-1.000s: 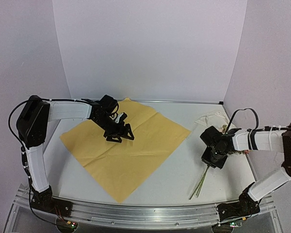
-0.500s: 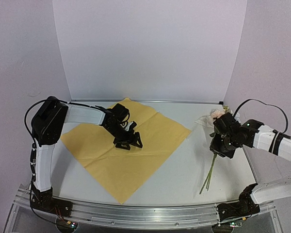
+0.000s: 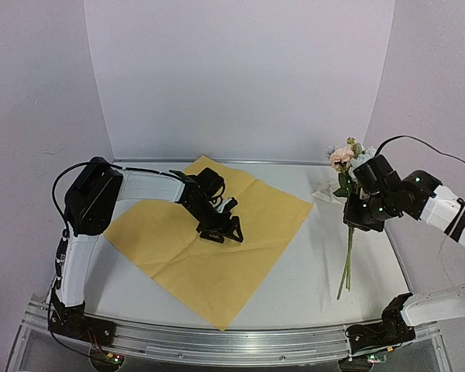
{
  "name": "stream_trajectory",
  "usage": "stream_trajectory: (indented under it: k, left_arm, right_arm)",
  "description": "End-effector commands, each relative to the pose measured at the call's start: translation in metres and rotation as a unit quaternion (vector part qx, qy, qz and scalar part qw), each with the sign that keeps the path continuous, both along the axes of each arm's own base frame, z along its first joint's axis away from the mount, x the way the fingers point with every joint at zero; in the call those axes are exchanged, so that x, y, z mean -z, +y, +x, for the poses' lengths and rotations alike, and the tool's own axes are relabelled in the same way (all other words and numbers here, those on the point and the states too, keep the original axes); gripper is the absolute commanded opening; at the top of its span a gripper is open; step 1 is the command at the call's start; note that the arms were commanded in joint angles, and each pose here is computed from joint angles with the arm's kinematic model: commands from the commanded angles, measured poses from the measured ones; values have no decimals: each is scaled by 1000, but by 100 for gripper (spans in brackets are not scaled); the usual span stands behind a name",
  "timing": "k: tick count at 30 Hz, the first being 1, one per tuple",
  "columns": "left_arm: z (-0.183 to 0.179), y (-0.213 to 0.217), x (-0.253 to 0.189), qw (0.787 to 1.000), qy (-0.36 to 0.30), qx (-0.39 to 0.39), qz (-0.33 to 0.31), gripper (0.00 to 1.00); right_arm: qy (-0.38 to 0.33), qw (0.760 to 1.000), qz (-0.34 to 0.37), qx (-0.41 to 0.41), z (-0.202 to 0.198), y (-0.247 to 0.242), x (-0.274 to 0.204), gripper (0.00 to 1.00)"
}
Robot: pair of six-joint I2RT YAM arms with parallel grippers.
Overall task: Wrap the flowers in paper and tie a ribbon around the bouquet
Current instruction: Move the flattened wrapping paper to the center of the board.
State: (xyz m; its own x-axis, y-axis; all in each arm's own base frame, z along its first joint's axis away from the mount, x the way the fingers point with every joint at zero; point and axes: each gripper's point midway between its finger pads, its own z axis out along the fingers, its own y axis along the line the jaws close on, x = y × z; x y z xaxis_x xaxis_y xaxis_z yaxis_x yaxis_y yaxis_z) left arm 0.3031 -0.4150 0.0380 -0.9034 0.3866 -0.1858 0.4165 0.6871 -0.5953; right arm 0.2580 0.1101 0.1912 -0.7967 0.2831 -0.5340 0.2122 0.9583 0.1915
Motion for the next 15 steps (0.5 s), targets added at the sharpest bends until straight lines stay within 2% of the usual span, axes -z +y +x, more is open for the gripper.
stream_trajectory:
  k: [1,10,15]
  left_arm:
    - [-32,-8,17,998,29,52,25,80]
    - [-63,-25,17,992,35,115,22,79]
    - [-59,-36,11,993,21,119,15,80]
  right_arm:
    - [-7,1000,-9,-12,1,-2,-13,0]
    - [16,1000,-12,-13,1,2,1,0]
    - [26,999,-20,-12,4,3,7,0]
